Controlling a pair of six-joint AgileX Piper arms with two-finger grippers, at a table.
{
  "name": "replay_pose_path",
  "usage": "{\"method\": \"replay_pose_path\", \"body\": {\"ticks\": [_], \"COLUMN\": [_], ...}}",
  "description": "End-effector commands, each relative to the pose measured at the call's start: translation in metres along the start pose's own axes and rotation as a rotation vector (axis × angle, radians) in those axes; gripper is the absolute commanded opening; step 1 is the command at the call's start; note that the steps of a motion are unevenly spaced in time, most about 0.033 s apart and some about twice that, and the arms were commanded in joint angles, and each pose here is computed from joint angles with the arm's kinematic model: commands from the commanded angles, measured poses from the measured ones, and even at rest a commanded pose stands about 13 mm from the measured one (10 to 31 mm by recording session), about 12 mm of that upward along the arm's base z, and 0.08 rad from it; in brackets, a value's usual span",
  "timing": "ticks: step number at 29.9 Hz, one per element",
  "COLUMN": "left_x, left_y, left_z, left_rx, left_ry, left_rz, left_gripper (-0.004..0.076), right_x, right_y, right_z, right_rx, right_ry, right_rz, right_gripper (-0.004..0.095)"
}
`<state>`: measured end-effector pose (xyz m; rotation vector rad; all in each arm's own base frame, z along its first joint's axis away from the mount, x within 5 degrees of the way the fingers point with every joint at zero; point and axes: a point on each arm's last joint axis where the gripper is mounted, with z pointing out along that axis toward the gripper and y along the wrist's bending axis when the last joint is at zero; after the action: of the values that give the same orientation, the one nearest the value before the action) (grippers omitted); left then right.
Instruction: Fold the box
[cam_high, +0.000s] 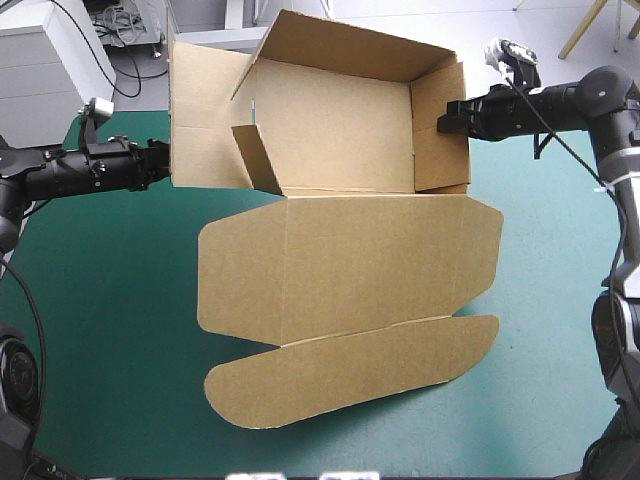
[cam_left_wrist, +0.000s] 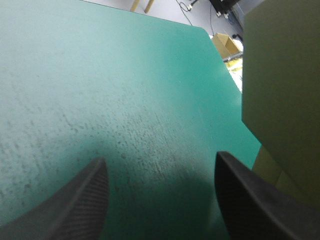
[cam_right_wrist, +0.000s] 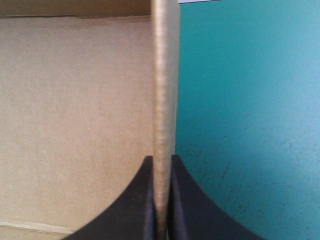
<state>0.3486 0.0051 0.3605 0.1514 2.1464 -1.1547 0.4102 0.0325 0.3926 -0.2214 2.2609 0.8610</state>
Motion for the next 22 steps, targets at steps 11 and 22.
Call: {"method": "replay_pose_path", "body": {"ticks": [11,22], "left_x": [-0.015,-0.012], "left_y": [-0.060,-0.078], "left_z": [-0.004,0.010], "left_rx": [0.306,0.403], "left_ry": [-0.114,-0.110], "left_rz": [0.043,0.045], "left_gripper": [0.0437,0.0437], "right_x": [-0.011,-0.014], "right_y": [0.011,0.009], "right_z": [-0.012,-0.012], "right_rx": [0.046,0.070], "right_ry": [-0.084,-0.118], "right_rz": [-0.022,-0.026], "right_gripper": [-0.0011,-0.0011]}}
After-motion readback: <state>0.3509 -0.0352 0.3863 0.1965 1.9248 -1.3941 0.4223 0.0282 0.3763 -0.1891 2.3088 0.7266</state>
